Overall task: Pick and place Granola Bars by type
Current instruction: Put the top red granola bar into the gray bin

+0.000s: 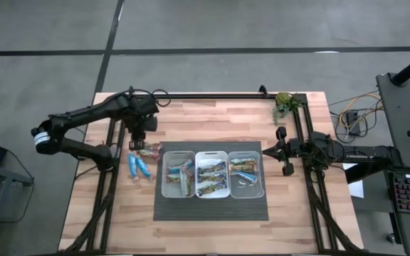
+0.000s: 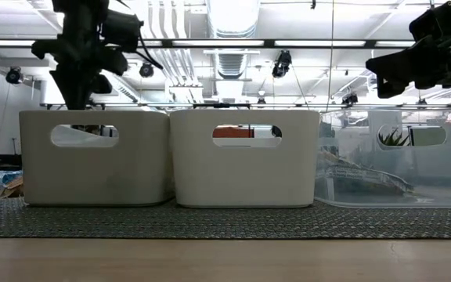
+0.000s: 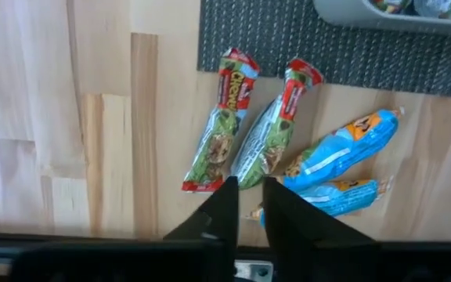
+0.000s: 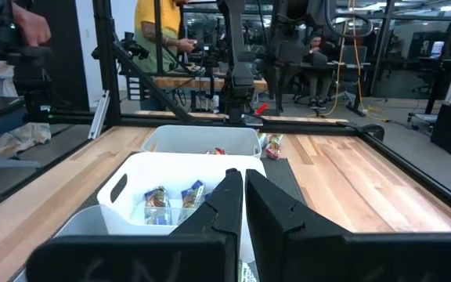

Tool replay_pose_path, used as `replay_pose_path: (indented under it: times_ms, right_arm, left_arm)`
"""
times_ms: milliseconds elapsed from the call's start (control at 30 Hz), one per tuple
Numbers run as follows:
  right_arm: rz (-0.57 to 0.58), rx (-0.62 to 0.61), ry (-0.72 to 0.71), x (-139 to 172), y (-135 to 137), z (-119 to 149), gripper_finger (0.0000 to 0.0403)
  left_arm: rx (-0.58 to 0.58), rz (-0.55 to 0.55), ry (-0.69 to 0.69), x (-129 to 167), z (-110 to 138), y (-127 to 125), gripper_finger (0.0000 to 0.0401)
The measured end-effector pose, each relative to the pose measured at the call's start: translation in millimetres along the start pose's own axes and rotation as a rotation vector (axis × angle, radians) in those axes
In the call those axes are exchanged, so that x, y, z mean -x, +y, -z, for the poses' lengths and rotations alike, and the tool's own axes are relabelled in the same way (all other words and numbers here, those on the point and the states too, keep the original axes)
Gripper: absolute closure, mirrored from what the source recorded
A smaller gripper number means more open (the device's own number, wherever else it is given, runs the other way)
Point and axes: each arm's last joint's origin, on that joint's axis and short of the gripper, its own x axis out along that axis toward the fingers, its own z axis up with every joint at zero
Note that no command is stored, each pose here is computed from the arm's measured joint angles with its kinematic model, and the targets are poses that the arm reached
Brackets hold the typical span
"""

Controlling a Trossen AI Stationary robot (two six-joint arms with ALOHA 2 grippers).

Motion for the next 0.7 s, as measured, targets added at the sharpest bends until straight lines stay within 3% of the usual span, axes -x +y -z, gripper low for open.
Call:
replay_pose_path:
  times_ms: [200,333,533,700]
  right_arm:
    - [0.001,0.000,0.000,0,0,0,0.0394]
    - [0.000,0.000,0.000,0,0,0,0.0394]
    - [0.000,0.000,0.000,0,0,0,0.0394]
    - [0.000,0.000,0.000,0,0,0,0.0394]
  left_arm:
    - [-0.018,-0.040,0.037,-5,2,1,0.0282]
    - [-0.093,-0.050,0.040,-9,2,1,0.0245]
    - [-0.144,-0.093,-0.032,-18,-5,5,0.0234]
    - [-0.153,-0.081,-0.011,-32,-1,4,0.0234]
